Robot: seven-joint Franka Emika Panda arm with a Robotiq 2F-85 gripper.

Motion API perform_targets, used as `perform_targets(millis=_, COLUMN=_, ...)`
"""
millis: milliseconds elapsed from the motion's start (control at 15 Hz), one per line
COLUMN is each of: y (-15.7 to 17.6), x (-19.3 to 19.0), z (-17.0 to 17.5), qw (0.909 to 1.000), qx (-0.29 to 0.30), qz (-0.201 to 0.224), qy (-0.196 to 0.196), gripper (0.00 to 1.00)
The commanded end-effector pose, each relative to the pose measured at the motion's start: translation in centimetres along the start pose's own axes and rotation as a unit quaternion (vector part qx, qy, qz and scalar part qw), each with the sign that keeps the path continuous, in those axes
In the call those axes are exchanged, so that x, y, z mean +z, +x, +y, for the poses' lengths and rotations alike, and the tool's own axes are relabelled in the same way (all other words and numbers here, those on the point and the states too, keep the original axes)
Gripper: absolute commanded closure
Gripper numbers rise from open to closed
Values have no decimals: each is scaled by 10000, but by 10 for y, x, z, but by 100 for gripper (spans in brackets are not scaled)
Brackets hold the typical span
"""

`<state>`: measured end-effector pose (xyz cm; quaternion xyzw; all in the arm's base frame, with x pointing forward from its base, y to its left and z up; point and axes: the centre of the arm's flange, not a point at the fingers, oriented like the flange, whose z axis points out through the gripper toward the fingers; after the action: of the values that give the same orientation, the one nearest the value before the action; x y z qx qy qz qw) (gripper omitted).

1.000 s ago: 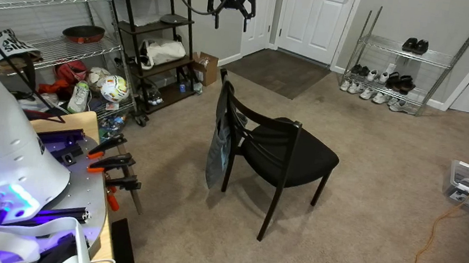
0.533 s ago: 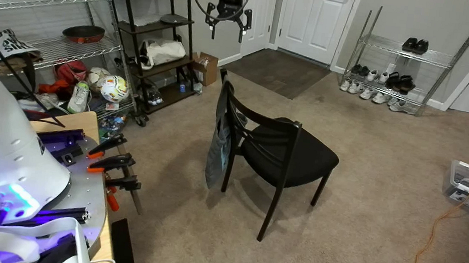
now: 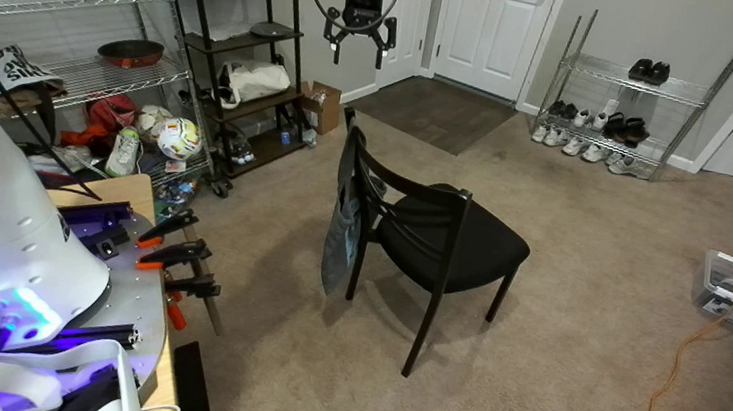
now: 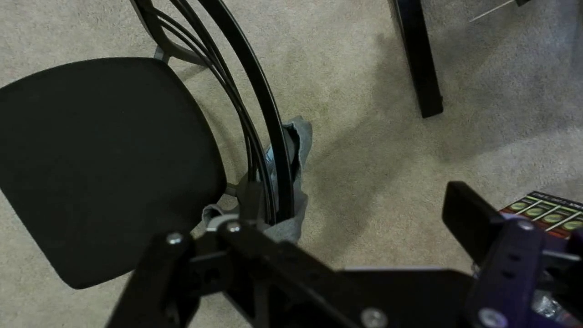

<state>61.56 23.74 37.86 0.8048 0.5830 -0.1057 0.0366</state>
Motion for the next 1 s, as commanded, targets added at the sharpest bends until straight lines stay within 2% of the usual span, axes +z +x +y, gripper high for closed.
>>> perform_targets(millis=0, y=-13, x=-2, z=-4, qw=9998, qx=172, qz=-90, qy=-13, gripper=0)
perform_targets(millis=200, y=-15, x=12, z=7, qw=9993, qx=289, qz=-94, qy=-217, gripper=0)
perform_targets(millis=400, y=16, x=38, z=28, qw=9989, qx=51, qz=-131, qy=-458, gripper=0)
perform_targets(millis=667, y=54, x=60, z=26, qw=9938, qx=-481, qz=-371, qy=-931, gripper=0)
perform_targets(millis=933, y=89, x=70, z=12, qw=9907, qx=-826, qz=-361, qy=-1014, gripper=0)
